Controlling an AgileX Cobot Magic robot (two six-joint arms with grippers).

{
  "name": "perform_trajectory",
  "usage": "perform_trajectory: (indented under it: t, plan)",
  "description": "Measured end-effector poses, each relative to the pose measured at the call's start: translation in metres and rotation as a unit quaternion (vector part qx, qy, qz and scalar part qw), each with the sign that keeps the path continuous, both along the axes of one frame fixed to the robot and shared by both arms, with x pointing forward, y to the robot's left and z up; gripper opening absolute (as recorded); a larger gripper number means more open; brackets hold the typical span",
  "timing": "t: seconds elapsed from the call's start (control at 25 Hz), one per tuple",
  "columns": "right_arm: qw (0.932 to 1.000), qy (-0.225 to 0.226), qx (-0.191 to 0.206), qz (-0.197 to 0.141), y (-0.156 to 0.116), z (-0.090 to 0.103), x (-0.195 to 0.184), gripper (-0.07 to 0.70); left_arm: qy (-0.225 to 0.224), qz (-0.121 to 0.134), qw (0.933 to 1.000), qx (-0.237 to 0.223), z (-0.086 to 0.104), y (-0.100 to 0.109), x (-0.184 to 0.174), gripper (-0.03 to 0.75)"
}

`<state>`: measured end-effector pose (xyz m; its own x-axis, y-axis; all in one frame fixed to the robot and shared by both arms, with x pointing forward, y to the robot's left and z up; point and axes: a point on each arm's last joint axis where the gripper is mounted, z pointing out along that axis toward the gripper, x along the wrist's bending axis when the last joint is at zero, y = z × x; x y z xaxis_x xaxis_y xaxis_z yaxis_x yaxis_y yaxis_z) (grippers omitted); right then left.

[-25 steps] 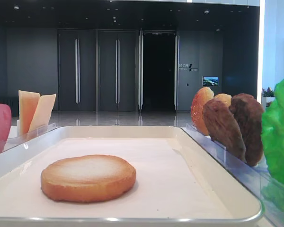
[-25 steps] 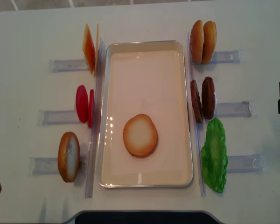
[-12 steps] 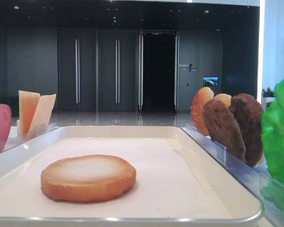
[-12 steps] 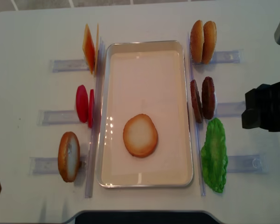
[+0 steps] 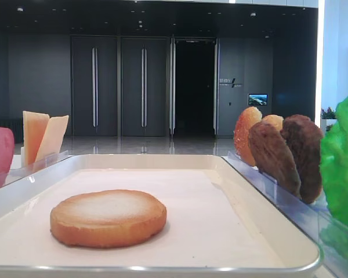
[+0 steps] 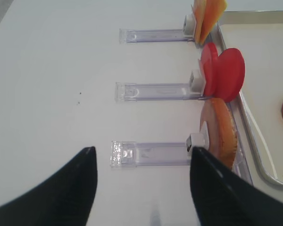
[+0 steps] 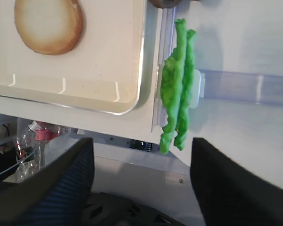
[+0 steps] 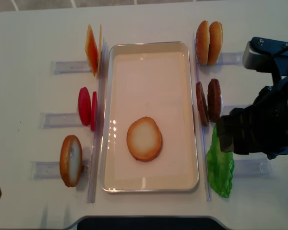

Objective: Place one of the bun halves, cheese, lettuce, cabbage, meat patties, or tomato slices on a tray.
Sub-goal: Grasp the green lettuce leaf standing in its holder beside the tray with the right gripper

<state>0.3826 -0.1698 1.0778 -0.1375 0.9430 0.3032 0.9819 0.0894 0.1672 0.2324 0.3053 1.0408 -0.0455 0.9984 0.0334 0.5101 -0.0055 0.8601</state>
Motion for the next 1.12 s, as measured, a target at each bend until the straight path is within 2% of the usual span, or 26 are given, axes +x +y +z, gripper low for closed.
perform_trajectory:
  t: [0.44,1.12]
  plan:
    - [0.9968,0.021,-0.077,0.007,0.011,-0.033,0.027,0.454,0.000,0.000,1.0000,0.000,0.000,0.000,0.000,0.471]
    - [0.9954,0.025,-0.092,0.012,0.018,-0.054,0.034,0.449,0.000,0.000,1.0000,0.000,0.000,0.000,0.000,0.471]
